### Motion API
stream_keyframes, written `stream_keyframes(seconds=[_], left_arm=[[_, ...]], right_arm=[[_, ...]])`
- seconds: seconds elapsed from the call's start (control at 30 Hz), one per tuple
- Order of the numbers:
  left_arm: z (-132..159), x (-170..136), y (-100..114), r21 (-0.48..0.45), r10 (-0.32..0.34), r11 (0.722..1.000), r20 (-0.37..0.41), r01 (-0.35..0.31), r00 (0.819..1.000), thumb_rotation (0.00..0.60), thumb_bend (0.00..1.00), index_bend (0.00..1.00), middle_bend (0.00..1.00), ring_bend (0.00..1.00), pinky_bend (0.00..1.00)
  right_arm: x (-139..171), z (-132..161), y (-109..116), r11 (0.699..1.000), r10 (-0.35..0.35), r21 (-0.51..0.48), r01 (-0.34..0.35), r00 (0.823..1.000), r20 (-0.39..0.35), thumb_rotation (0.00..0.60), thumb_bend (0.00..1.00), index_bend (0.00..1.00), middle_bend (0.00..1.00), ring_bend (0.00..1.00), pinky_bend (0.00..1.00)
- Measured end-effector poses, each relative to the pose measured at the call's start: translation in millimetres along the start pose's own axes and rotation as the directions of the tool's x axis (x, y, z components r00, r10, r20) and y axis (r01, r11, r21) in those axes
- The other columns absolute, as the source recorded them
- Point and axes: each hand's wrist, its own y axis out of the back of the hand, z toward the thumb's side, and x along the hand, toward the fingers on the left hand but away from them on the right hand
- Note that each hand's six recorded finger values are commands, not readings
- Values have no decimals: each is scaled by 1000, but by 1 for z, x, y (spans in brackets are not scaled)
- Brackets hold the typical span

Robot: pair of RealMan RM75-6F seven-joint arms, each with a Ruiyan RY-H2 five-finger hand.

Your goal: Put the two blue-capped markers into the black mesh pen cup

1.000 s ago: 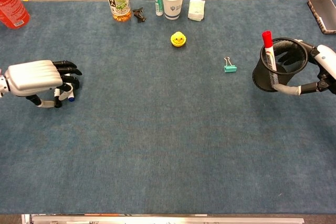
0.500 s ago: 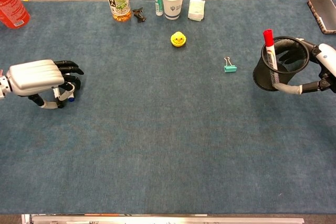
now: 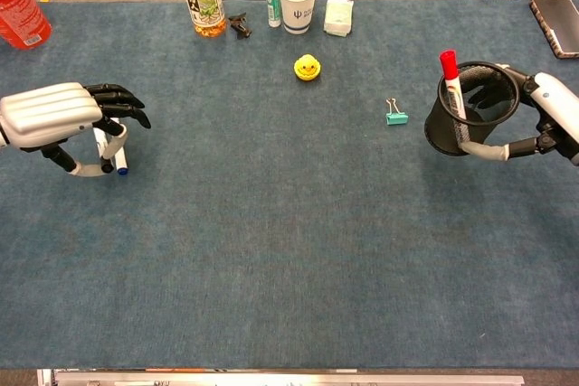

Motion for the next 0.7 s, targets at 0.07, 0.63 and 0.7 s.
stream_keyframes(seconds=[0.07,0.63,0.7], left_arm=[[1,-1,7,-33,20,999,-10,-20,1000,600,239,626,236,120,111],[3,0,59,-308,125,939,-118,-156,985,600,239,626,235,121,111],[3,0,65,-341,137,924,-131,-174,982,600,239,626,236,121,111]], right_arm=[[-2,2,-1,1000,5,1,-5,1000,-5,600,454,422,415,336,306],[-33,29,-15,997,70,-9,-70,996,-59,600,454,422,415,335,306],[-39,34,-20,997,80,-14,-81,994,-69,600,454,422,415,335,306]])
